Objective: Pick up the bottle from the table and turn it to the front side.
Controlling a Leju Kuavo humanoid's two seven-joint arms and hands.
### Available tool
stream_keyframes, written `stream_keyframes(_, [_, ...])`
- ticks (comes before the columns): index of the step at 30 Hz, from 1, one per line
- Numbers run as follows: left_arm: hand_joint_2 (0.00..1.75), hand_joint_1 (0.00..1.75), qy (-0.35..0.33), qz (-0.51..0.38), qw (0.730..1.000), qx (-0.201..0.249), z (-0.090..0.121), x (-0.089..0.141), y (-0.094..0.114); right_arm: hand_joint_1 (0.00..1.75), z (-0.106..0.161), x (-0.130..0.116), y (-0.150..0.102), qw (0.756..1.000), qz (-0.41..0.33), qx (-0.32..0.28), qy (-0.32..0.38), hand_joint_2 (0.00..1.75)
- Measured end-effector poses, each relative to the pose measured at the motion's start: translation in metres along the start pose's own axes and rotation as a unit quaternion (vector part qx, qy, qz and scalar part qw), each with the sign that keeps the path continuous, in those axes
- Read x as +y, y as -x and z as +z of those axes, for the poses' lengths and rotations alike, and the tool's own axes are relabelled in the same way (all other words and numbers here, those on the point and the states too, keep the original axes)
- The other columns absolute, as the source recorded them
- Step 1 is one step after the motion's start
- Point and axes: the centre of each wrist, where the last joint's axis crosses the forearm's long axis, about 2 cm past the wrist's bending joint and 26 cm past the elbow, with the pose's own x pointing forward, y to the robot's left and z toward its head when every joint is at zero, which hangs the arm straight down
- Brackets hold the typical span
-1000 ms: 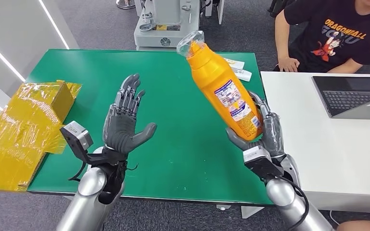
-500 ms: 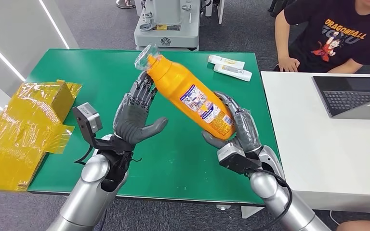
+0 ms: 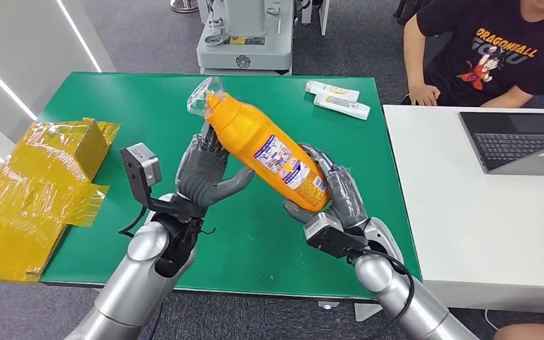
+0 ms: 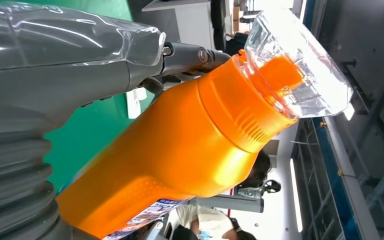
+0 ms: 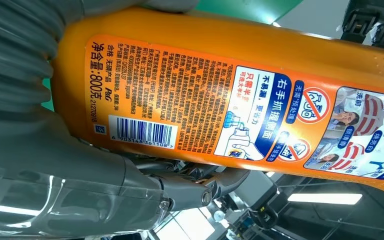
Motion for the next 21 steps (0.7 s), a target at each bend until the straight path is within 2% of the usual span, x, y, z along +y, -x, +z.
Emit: stream_keyframes(21, [1.75,0.0,-0.018,0.005,1.0,0.018,0.001,0.0,0.008,1.75,-0.024,0.004,-0.001,0.999,-0.008,-0.019,-0.035,1.75])
